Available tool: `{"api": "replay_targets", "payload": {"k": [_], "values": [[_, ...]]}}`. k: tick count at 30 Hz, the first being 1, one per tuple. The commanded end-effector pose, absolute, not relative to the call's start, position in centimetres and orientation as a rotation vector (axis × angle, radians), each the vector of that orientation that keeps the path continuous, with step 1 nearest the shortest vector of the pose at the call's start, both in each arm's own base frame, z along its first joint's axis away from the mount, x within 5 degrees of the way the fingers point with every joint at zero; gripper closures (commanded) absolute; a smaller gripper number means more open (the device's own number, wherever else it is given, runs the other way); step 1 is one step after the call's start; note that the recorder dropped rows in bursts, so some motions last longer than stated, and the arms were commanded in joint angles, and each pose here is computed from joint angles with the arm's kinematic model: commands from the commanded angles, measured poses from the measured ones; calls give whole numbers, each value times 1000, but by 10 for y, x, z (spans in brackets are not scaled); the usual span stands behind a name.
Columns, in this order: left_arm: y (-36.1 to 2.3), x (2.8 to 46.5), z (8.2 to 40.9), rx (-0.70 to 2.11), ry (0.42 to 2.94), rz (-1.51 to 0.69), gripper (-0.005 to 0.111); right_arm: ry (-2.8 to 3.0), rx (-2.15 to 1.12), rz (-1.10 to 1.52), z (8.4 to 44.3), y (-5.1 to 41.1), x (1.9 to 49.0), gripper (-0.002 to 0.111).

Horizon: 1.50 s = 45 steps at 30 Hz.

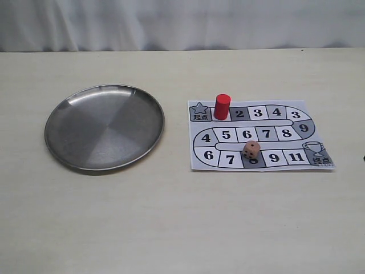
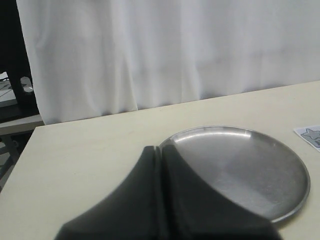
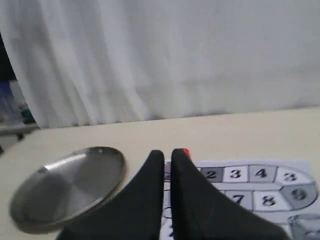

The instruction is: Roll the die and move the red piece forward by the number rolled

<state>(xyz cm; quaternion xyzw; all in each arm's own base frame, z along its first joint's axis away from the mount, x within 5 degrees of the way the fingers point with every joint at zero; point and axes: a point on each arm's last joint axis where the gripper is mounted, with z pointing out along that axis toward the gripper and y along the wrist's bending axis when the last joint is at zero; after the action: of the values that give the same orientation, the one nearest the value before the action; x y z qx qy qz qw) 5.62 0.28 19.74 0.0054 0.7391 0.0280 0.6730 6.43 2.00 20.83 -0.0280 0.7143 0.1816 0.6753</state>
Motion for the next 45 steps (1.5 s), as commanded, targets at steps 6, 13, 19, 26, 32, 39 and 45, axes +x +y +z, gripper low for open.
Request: {"api": "replay_targets", "payload": {"k": [6, 13, 19, 26, 32, 39, 45], "values": [[2, 56, 198, 18, 1655, 53, 107, 1563, 191, 707, 209, 19, 53, 104], [2, 56, 198, 18, 1655, 53, 107, 1551, 58, 565, 209, 18, 53, 104], [2, 56, 198, 18, 1655, 53, 107, 1648, -284, 217, 196, 18, 53, 104], [2, 56, 198, 18, 1655, 53, 107, 1673, -286, 215, 194, 17, 53, 104], [2, 56, 198, 18, 1655, 53, 107, 1673, -286, 215, 194, 17, 53, 104], [2, 56, 198, 18, 1655, 53, 107, 1671, -285, 215, 194, 17, 53, 104], [2, 56, 198, 18, 1655, 53, 107, 1722, -262, 177, 190, 15, 53, 104]]}}
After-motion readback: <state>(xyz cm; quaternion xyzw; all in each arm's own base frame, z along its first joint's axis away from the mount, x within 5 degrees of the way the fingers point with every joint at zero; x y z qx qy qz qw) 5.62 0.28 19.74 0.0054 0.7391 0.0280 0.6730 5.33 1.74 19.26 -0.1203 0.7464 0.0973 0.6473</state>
